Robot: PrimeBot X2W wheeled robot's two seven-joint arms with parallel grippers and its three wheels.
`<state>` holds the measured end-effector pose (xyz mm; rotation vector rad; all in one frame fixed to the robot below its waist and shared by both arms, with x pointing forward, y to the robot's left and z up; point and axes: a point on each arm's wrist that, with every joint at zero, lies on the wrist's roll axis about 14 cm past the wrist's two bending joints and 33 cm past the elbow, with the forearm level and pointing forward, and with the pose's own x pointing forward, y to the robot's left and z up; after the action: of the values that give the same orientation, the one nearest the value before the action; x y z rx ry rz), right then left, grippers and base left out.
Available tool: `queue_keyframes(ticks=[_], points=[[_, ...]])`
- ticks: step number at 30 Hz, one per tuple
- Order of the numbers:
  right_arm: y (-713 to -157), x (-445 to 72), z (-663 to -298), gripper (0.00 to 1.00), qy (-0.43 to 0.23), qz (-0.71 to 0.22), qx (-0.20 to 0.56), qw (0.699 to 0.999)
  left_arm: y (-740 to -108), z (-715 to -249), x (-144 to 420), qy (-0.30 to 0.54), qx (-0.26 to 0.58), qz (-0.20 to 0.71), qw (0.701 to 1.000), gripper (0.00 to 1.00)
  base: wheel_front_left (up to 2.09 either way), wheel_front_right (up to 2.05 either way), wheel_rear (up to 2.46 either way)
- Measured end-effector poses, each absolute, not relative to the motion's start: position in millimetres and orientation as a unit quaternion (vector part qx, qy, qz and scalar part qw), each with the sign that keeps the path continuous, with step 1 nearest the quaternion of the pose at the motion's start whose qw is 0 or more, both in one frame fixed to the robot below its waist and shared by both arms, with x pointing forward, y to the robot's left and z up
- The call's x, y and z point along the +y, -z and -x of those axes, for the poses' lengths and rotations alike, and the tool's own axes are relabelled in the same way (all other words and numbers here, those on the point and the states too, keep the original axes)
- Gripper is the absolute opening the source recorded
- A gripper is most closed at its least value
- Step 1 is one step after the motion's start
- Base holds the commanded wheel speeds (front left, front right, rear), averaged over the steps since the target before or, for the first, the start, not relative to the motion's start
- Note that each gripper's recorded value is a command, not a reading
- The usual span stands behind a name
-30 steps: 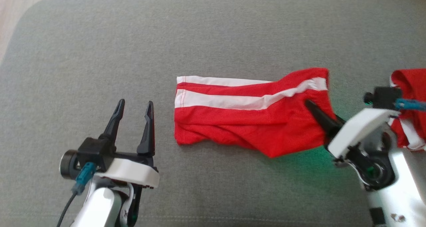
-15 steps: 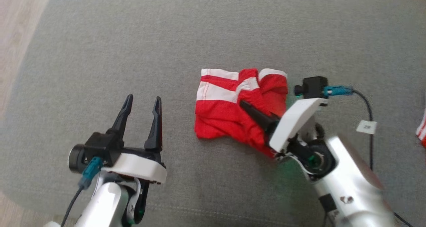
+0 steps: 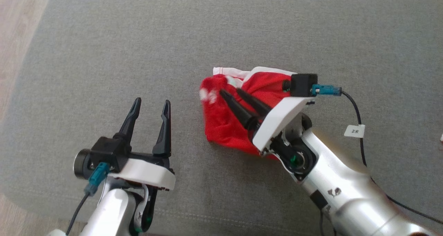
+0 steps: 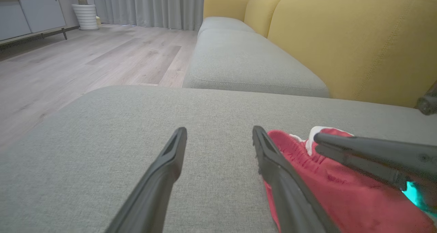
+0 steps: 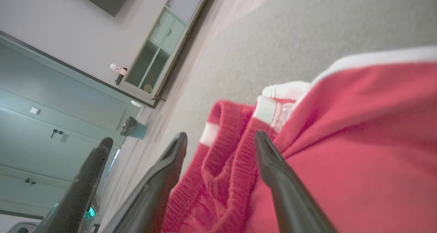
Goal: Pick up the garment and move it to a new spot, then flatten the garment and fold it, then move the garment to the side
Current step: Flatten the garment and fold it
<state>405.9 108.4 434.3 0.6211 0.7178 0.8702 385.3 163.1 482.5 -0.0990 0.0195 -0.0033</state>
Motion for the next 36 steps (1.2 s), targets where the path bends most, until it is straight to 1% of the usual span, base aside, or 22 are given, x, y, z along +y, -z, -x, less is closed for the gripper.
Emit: queue_keyframes(ticks=[3, 9, 12, 15, 16, 20, 25, 31, 36], points=[[-450, 109, -420, 1.0, -0.404, -0.295, 0.286, 0.818, -482, -388, 160, 0.005, 0.009, 0.05, 0.999, 1.0, 0.0, 0.0, 0.0], [-480, 88, -451, 1.0, -0.381, -0.264, 0.157, 0.872, -486, -393, 155, 0.014, 0.002, 0.049, 0.999, 1.0, 0.0, 0.0, 0.0], [-487, 58, -467, 1.0, -0.348, -0.24, 0.105, 0.9, -489, -396, 154, 0.016, -0.003, 0.05, 0.999, 1.0, 0.0, 0.0, 0.0], [-491, 16, -483, 1.0, -0.304, -0.211, 0.068, 0.927, -492, -398, 150, 0.023, -0.008, 0.051, 0.998, 1.0, 0.0, 0.0, 0.0], [-489, -15, -486, 1.0, -0.268, -0.201, 0.056, 0.94, -493, -400, 147, 0.029, -0.01, 0.05, 0.998, 1.0, 0.0, 0.0, 0.0], [-474, -67, -472, 1.0, -0.202, -0.181, 0.049, 0.961, -496, -401, 144, 0.038, -0.015, 0.047, 0.998, 1.0, 0.0, 0.0, 0.0], [-474, -121, -450, 1.0, -0.132, -0.163, 0.039, 0.977, -494, -395, 144, 0.042, -0.011, 0.042, 0.998, 1.0, 0.0, 0.0, 0.0], [-493, -150, -423, 1.0, -0.097, -0.116, 0.024, 0.988, -499, -387, 144, 0.049, -0.018, 0.034, 0.998, 1.0, 0.0, 0.0, 0.0], [-509, -153, -404, 1.0, -0.091, -0.079, 0.016, 0.993, -502, -380, 143, 0.054, -0.02, 0.03, 0.998, 1.0, 0.0, 0.0, 0.0]])
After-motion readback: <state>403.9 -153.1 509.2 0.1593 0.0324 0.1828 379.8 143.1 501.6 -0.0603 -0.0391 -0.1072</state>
